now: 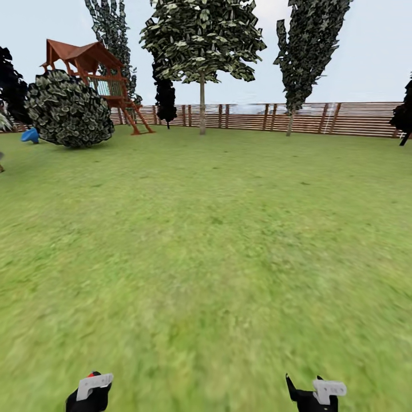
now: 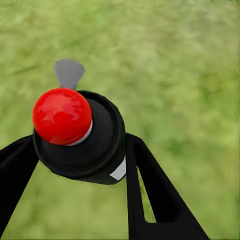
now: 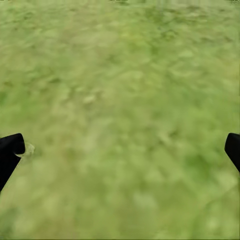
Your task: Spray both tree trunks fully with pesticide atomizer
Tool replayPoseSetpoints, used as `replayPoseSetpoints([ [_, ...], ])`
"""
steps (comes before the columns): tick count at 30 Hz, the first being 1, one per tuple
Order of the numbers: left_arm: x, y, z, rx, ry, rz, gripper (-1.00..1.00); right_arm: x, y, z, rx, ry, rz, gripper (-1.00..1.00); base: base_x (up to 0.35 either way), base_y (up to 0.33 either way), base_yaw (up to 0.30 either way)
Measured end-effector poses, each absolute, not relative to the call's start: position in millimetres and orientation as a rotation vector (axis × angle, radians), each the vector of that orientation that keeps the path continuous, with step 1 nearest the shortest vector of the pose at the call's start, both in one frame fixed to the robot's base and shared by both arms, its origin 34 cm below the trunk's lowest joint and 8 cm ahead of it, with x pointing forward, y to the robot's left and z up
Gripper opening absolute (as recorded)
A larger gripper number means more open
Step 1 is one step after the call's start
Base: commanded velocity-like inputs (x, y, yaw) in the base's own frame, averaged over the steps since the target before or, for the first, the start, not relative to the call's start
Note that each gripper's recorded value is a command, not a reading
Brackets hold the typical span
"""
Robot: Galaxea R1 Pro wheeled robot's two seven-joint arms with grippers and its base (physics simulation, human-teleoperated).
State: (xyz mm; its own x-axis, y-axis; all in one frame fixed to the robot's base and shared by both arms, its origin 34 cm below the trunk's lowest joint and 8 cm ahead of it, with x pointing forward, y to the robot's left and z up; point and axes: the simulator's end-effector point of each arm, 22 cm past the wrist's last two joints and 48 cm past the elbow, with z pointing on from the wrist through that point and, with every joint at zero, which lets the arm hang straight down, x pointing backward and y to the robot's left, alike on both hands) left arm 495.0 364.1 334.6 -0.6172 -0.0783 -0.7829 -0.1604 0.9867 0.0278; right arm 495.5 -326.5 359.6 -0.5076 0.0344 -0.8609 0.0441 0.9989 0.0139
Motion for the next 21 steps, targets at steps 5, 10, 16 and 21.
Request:
replayPoseSetpoints([
  [5, 495.1, 363.8, 334.6, -0.165, 2.238, 0.118, -1.0, 448.5, -280.3, 309.9, 0.109, 2.243, 0.122, 1.0, 0.34, 0.0, 0.0],
  [10, 495.3, 363.5, 334.8, -0.164, 2.237, 0.117, -1.0, 368.5, -210.5, 260.4, 0.223, 2.431, 0.32, 1.0, 0.34, 0.0, 0.0],
  [16, 495.3, 363.7, 334.9, -0.164, 2.236, 0.118, -1.0, 407.8, -254.7, 296.6, 0.257, 2.185, 0.117, 1.0, 0.34, 0.0, 0.0],
  [21, 495.3, 363.6, 334.8, -0.164, 2.237, 0.118, -1.0, 409.0, -264.4, 308.4, 0.288, 2.105, 0.045, 1.0, 0.34, 0.0, 0.0],
])
